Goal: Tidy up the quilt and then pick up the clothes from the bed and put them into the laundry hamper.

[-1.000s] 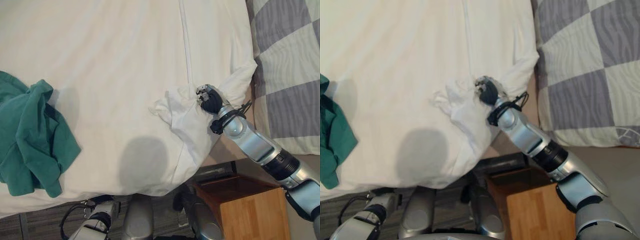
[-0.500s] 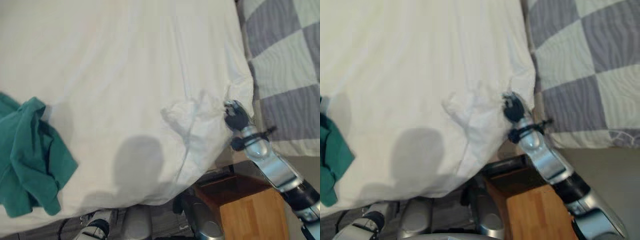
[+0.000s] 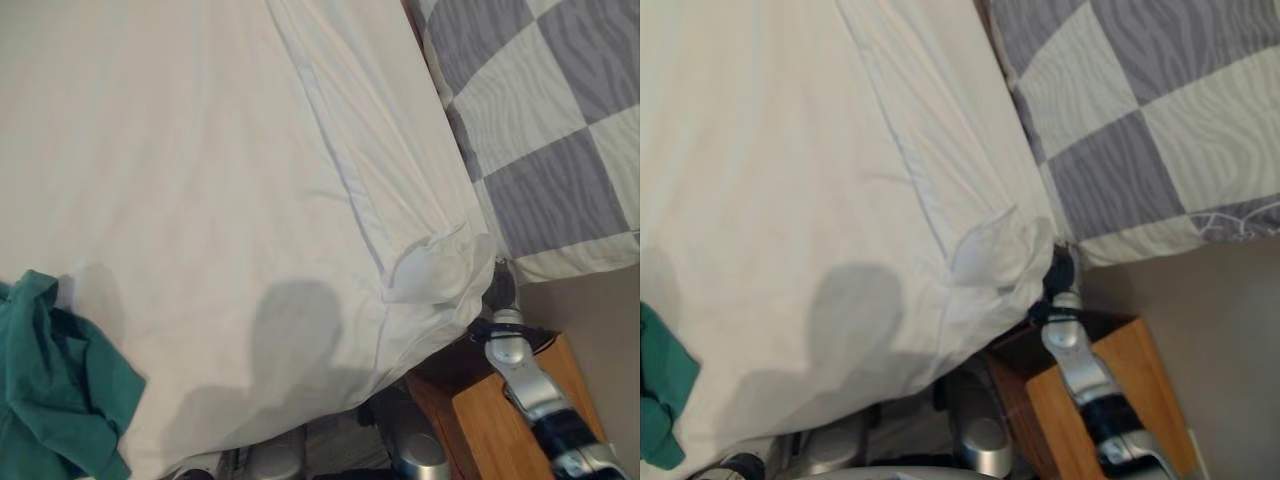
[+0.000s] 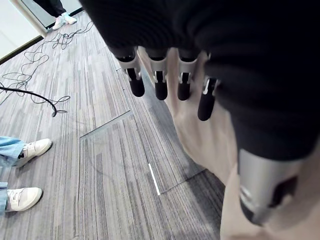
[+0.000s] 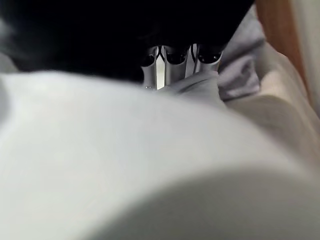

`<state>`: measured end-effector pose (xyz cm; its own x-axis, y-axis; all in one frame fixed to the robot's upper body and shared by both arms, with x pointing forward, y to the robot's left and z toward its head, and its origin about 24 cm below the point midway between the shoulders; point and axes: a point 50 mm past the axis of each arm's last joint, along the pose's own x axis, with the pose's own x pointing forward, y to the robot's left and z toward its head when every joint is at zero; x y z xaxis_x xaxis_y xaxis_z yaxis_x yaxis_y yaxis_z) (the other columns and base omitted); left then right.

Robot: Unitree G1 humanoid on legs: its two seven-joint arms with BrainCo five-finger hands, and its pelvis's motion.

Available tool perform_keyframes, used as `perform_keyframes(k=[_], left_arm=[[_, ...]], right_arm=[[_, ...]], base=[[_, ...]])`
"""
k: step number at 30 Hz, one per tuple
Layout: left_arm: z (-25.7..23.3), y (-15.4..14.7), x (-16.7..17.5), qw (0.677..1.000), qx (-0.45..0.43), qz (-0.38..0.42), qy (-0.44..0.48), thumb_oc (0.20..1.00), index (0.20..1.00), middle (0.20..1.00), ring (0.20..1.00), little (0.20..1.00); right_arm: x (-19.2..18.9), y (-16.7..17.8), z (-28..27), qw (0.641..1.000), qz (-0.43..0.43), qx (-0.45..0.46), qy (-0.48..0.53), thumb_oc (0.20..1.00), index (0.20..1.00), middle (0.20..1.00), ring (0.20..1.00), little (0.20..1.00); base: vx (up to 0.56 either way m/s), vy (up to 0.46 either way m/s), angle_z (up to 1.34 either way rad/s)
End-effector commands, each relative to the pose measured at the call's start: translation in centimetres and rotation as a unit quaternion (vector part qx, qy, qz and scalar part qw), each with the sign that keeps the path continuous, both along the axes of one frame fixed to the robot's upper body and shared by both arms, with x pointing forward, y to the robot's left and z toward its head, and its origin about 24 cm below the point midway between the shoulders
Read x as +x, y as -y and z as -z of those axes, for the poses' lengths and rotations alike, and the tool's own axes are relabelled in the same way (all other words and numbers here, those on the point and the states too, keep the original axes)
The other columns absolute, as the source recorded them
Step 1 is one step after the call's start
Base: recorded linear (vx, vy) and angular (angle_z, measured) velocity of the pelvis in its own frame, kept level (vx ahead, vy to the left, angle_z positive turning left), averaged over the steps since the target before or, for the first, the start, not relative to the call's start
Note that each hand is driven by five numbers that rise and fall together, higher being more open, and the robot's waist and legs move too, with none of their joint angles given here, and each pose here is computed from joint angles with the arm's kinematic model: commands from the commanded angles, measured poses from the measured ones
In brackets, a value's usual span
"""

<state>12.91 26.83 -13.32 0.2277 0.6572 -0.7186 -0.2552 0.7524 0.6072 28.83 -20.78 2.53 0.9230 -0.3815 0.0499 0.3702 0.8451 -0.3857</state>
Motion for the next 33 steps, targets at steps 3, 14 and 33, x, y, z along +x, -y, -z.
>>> perform_keyframes(k=[3, 14, 33], left_arm=[[-0.3, -0.5, 0.9, 0.999, 0.032, 0.030, 0.009, 1.000, 1.000, 1.000, 1.000, 1.000], [-0.4, -2.4, -0.6, 0.998, 0.039, 0.045, -0.008, 1.000, 1.000, 1.000, 1.000, 1.000], [-0.8, -3.4, -1.4, 0.998, 0.048, 0.044, -0.020, 1.000, 1.000, 1.000, 1.000, 1.000]], right_arm=[[-18.8, 8.5, 15.5, 0.808, 0.336, 0.144, -0.461, 1.000, 1.000, 1.000, 1.000, 1.000], [-28.2, 9.2, 16.8, 0.565, 0.560, 0.386, -0.468, 1.000, 1.000, 1.000, 1.000, 1.000], [-13.3, 16.4, 7.2, 0.843, 0.456, 0.217, -0.186, 1.000, 1.000, 1.000, 1.000, 1.000]], base=[[0.03, -0.039, 0.07], [-0.02, 0.013, 0.09], [-0.01, 0.034, -0.25]])
